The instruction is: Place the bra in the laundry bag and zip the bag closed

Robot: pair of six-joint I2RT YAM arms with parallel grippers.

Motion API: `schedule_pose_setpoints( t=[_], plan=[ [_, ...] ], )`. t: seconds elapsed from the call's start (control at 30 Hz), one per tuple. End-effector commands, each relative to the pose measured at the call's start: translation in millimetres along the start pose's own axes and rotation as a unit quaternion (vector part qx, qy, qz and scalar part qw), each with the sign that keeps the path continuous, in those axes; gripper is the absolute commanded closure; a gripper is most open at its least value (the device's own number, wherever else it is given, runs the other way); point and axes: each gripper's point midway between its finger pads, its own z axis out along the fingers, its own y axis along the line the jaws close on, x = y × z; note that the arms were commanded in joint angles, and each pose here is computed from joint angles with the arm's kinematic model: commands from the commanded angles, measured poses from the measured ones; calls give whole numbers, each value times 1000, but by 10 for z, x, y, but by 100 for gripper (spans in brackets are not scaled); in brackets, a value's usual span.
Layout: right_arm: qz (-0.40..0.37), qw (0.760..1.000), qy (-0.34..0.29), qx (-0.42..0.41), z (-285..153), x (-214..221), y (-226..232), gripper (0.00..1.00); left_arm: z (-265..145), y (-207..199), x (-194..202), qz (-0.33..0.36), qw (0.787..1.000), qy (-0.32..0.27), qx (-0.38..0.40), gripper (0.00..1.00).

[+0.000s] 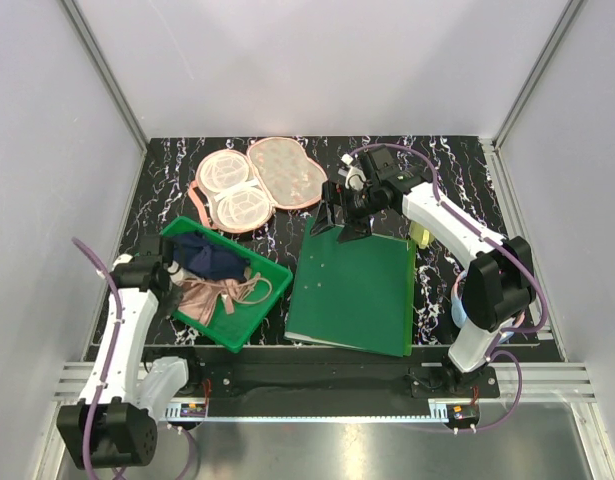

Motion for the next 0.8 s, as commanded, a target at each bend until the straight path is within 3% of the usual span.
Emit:
schedule_pose_setpoints(
  t=[0.0,0.13,0.27,0.3,0.33,0.43,0.6,0.63,0.7,0.77],
  plan=[
    [-6,1000,-2,-15,2,5,71,0,74,-156,-71,-178,984,-3,34,100],
    [-7,1000,-5,-15,3,-21,80,0,287,-60,265,-288,956,43,21,100],
    [-6,1000,-2,-18,15,-25,86,0,382,-5,406,-300,952,58,14,98],
    [-7,1000,-4,-17,11,-29,89,0,374,51,352,-288,957,41,7,73],
    [-7,1000,-3,-17,18,-25,80,0,336,66,303,-282,959,31,8,56],
    [-6,1000,1,-14,50,-15,44,0,191,73,167,-257,966,12,17,18],
    [1,1000,7,-2,131,7,-53,0,-51,55,-71,-186,982,-16,28,20],
    [5,1000,10,4,162,23,-111,0,-71,44,-114,-171,985,-22,30,30],
    [7,1000,8,30,207,28,-242,0,-58,-44,-189,-129,990,-29,41,36],
    [13,999,20,44,266,88,-355,0,-7,-227,-227,-96,993,-21,65,50]
  ],
)
